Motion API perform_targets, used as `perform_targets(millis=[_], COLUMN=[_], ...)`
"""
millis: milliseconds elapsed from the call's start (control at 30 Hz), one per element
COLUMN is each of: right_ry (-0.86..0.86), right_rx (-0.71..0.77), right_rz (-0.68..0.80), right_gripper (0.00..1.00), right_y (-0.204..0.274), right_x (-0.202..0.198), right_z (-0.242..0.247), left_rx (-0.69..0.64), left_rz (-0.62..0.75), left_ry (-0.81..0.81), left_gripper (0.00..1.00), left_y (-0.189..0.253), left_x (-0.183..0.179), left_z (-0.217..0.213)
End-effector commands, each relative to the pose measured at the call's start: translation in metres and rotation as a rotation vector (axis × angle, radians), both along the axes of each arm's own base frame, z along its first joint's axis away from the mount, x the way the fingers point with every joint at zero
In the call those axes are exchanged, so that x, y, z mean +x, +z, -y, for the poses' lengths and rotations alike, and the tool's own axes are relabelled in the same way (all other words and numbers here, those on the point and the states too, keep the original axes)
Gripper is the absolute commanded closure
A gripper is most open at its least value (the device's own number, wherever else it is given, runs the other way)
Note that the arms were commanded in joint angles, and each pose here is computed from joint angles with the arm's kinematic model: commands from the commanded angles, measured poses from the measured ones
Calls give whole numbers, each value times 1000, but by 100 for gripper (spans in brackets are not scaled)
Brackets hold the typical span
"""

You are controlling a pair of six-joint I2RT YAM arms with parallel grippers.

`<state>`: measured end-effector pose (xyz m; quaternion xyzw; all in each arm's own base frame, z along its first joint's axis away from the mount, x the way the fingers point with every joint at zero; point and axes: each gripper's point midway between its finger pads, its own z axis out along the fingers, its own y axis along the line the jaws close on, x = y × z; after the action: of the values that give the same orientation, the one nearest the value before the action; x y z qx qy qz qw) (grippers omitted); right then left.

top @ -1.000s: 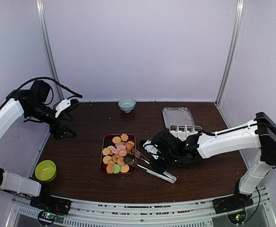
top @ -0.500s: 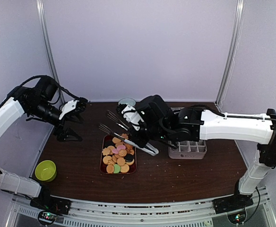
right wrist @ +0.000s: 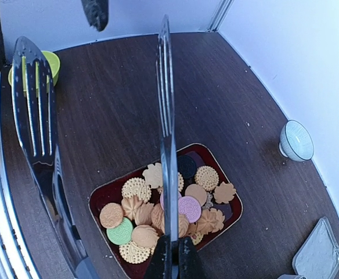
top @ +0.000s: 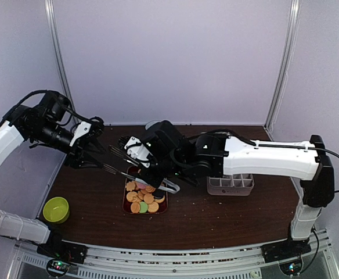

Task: Pack the cookies
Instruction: Pass from the right arm to the left

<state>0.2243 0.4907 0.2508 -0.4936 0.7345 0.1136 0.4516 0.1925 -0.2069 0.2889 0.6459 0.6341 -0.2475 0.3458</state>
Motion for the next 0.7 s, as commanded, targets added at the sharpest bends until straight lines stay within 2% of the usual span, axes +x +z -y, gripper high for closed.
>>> perform_targets(millis=[0,267,333,467,567,600,667], right_ry=[-2,33,44,65,70,68,56], right_rx=[67,75,75,92,112,120,156], right_rz=[36,37,36,29,26,26,20], right_gripper=[100,100,100,100,100,90,61], right_y=[31,34,35,40,44,46,55], right_x=[1,-4,-6,-9,-10,-9,-5], right_z=[-10,-19,-22,-28,-30,-29,-26], left_rx=[-24,4,-1,-13,-19,-21,-30], left_rz=[-13,-41,-40,-37,-43,-49,-66], left_ry=[-48,-76,-79,-88,-87,-83,-74], left_gripper=[57,66,73,98,100,100,100], left_y=[1,-4,-3,2,4,4,6], left_x=[-12,-17,-17,-17,-17,-16,-16], left_z=[6,4,5,8,9,9,11])
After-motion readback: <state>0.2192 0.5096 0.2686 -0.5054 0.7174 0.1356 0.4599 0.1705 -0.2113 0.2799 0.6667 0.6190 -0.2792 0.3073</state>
